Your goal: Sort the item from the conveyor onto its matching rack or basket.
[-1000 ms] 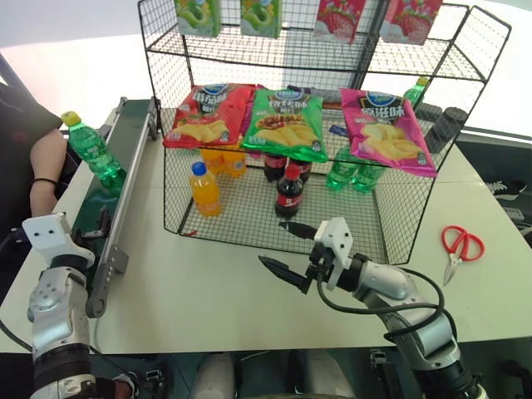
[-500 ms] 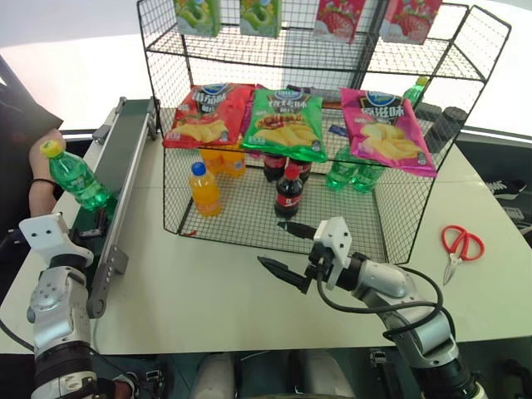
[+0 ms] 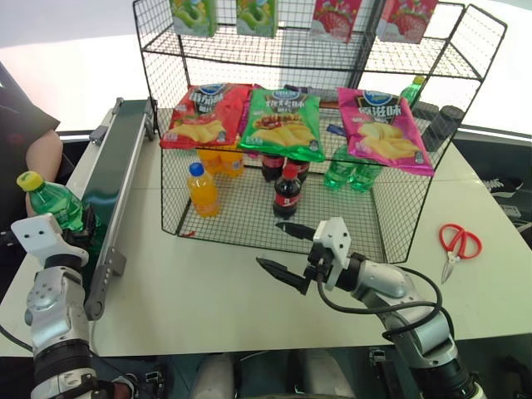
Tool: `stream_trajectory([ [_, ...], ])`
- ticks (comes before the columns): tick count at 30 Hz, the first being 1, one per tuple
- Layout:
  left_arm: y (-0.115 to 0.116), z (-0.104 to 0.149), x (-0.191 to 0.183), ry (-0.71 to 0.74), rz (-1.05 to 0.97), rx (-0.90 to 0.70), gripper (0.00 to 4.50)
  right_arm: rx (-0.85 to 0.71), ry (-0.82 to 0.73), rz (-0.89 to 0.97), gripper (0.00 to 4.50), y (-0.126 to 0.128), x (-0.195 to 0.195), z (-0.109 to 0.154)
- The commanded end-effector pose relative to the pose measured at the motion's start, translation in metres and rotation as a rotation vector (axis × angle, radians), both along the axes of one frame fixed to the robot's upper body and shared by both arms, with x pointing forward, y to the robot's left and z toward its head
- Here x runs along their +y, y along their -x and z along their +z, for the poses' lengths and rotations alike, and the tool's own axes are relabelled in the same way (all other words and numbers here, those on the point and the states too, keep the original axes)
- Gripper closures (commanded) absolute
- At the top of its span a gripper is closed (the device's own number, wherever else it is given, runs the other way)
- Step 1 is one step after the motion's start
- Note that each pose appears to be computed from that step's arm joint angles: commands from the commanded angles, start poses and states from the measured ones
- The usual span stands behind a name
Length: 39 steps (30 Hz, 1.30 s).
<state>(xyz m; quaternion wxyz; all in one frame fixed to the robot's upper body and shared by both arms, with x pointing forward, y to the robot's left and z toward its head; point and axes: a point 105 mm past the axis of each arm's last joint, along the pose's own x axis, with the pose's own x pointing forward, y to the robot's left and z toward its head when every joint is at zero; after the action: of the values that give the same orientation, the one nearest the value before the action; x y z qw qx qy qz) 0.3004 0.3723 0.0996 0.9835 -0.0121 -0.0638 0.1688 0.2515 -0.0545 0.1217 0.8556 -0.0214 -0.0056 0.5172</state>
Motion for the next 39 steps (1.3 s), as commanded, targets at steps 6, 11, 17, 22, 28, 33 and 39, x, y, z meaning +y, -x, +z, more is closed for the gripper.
stream_trajectory([
  [6,0.0,0.046,-0.006,-0.081,-0.089,-0.128,1.82,-0.019,-0.023,0.027,0.0,0.002,0.003,0.007],
  [11,-0.006,0.085,-0.065,-0.182,-0.4,-0.182,1.82,-0.026,-0.01,0.021,0.0,0.0,-0.003,0.007],
  [17,0.01,0.07,-0.155,-0.212,-0.873,-0.091,1.82,-0.05,0.006,0.011,0.0,-0.004,-0.009,0.009],
  [22,0.017,0.038,-0.207,-0.212,-1.125,0.0,1.82,-0.06,-0.008,-0.012,0.0,-0.006,-0.012,0.013],
  [28,0.008,0.016,-0.253,-0.229,-1.321,0.016,1.82,-0.062,-0.019,-0.043,0.0,-0.007,-0.015,0.018],
  [33,0.003,0.009,-0.293,-0.256,-1.492,-0.02,1.82,-0.055,-0.029,-0.081,0.0,-0.006,-0.02,0.021],
  [39,0.005,0.011,-0.317,-0.287,-1.613,-0.055,1.82,-0.038,-0.033,-0.087,0.0,-0.003,-0.018,0.02],
])
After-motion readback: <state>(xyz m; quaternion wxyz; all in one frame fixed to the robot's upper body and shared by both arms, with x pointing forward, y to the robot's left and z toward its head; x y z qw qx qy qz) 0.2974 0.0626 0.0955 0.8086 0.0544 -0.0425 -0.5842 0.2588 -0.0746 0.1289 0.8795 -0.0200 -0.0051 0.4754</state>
